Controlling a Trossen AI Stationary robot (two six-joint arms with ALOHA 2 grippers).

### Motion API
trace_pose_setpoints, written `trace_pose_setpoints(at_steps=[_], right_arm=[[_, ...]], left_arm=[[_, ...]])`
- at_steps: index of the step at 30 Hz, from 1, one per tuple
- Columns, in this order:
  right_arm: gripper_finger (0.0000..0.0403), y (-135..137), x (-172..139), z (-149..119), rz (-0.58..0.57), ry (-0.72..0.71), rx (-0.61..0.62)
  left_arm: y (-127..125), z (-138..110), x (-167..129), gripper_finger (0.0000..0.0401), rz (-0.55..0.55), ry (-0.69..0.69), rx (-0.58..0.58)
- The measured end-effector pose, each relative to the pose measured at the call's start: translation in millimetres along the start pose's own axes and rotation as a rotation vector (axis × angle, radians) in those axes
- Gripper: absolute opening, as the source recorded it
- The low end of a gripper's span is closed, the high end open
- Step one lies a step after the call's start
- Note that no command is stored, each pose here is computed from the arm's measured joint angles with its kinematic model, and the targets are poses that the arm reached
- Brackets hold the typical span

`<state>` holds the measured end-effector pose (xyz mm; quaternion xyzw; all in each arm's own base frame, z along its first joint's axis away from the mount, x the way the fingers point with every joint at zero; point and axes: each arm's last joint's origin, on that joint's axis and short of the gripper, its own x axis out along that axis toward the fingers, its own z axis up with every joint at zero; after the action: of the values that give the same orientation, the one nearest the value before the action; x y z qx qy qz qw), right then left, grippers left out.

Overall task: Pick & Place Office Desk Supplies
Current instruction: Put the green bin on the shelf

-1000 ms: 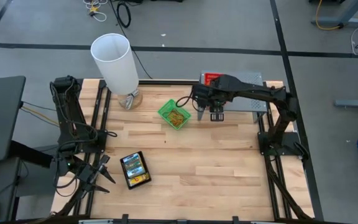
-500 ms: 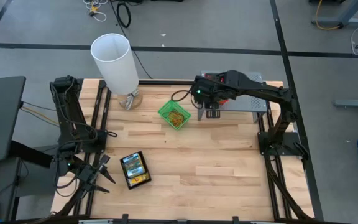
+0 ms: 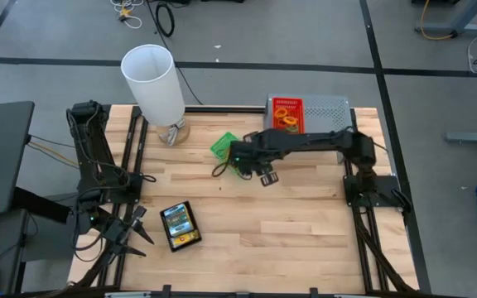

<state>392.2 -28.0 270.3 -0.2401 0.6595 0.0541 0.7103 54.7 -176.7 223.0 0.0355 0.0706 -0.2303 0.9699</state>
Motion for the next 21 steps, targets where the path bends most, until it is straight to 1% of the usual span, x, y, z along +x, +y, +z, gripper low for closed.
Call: trace_pose_setpoints(at_steps=[7, 9, 13, 21], right_arm=[[0.0167, -4, 32, 23, 0.005, -0.080, -0.150], [0.0167, -7, 38, 27, 0.004, -0.105, -0.164], [0.0167, -11, 52, 30, 0.046, -0.133, -0.159], [0.0167, -14, 81, 34, 0.074, -0.103, -0.211]], left_arm=[[0, 0, 0, 0.0181, 0.000, 0.001, 0.000], [0, 0, 0, 0.0181, 0.000, 0.001, 0.000], [0, 0, 0, 0.0181, 0.000, 0.002, -0.003], [0, -1, 0, 0.0181, 0.000, 0.004, -0.004]])
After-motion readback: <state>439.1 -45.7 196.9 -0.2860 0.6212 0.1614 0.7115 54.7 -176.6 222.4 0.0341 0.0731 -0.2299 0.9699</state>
